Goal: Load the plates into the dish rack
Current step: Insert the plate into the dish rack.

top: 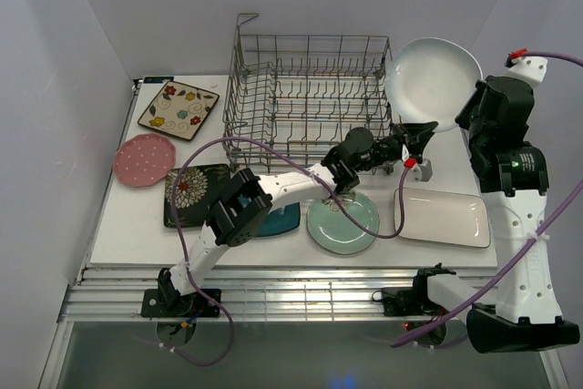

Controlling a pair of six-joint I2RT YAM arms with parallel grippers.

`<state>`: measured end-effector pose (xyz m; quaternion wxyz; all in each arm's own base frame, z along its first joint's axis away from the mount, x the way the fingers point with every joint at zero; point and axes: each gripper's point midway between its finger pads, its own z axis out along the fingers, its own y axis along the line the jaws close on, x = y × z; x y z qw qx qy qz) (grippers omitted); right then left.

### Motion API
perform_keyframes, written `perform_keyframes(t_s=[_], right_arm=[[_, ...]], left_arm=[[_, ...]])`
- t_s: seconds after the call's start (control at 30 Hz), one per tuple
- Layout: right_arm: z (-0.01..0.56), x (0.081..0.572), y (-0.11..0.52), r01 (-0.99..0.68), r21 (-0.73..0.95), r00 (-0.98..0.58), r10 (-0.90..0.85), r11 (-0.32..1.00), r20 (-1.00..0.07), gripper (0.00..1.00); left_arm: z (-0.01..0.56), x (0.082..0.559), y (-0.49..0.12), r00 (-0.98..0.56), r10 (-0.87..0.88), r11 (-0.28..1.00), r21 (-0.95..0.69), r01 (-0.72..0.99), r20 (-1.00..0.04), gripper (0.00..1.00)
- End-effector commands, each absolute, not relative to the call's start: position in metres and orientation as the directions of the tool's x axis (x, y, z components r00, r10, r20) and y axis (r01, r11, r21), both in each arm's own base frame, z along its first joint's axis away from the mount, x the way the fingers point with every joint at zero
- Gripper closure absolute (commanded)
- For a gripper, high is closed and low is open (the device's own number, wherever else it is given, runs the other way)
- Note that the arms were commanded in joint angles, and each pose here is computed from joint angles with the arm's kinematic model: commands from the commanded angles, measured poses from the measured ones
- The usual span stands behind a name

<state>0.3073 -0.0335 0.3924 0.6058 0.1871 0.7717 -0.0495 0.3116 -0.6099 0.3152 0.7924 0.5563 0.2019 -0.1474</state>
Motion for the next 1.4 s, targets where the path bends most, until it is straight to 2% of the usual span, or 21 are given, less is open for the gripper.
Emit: perform_keyframes(t_s=[0.0,0.4,0.73,1.37], right_arm=[[0.488,0.312,-0.002,0.181,0.309,0.108,0.293,0.934,-0.95,0.92],[0.479,0.337,0.039,0.178,0.245,0.07,0.236,0.953,-0.969,0.92],[0.465,0.353,0.062,0.195,0.18,0.015,0.18,0.964,-0.984,0.92],[0.461,0.362,0.06,0.229,0.067,-0.005,0.07,0.971,-0.998,0.92]], left_arm=[[0.392,0.309,-0.583,0.889,-0.061,0.442,0.786,0.432,-0.454,1.0],[0.383,0.332,-0.553,0.842,-0.058,0.481,0.724,0.494,-0.536,1.0],[0.351,0.331,-0.539,0.798,-0.049,0.47,0.691,0.55,-0.601,1.0],[0.32,0.333,-0.561,0.748,-0.089,0.42,0.656,0.626,-0.657,1.0]])
